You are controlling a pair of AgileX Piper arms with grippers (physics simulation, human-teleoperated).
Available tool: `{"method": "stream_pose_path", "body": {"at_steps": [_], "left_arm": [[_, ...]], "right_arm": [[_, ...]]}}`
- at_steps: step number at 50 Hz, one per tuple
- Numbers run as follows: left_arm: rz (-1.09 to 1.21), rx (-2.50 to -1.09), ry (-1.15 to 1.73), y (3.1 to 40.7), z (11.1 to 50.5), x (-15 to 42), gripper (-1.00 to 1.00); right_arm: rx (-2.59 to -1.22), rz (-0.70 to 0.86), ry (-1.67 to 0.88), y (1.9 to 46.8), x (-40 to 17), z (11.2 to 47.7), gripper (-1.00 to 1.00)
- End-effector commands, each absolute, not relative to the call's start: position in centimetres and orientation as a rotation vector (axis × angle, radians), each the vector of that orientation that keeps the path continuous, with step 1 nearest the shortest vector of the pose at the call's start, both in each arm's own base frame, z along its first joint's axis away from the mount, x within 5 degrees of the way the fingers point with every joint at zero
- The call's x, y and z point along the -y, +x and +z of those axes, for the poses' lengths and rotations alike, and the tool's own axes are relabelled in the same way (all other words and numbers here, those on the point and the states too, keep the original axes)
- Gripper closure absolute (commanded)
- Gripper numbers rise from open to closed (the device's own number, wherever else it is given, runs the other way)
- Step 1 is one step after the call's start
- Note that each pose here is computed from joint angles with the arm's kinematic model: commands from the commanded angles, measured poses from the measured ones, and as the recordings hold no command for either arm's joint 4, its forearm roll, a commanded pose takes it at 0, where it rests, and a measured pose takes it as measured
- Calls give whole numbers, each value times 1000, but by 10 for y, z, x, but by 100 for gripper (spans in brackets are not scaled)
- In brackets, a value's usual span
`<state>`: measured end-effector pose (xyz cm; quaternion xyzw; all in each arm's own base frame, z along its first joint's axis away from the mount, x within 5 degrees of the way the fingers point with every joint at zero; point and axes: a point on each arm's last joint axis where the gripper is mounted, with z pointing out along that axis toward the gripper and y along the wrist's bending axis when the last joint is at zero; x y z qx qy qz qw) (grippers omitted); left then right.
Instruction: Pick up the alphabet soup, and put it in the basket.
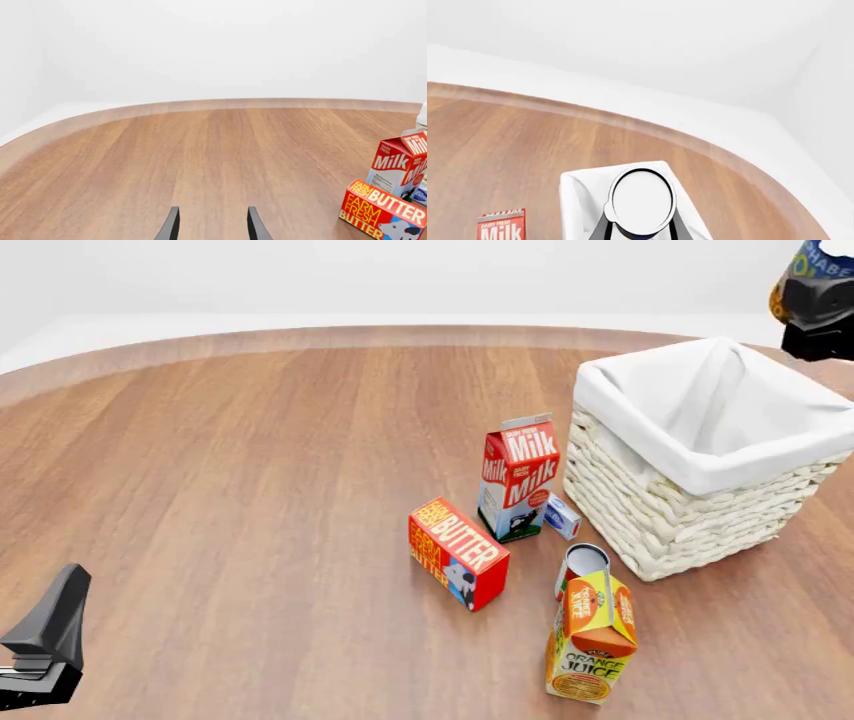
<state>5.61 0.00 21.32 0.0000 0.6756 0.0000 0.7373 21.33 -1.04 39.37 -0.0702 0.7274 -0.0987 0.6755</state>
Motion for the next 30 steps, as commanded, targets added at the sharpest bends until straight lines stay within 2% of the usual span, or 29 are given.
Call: {"method": "stream_pose_path", "body": {"at_steps": [1, 17, 30], "left_arm": [[0, -1484, 0, 56, 213, 0, -100], [0, -1484, 0, 56, 213, 0, -100], [0, -1484, 0, 56, 213, 0, -100]], "right_arm": [[-1669, -201, -155, 222, 9, 399, 100], [-1728, -233, -171, 231, 14, 396, 100], [-1792, -224, -187, 245, 13, 378, 100]]}}
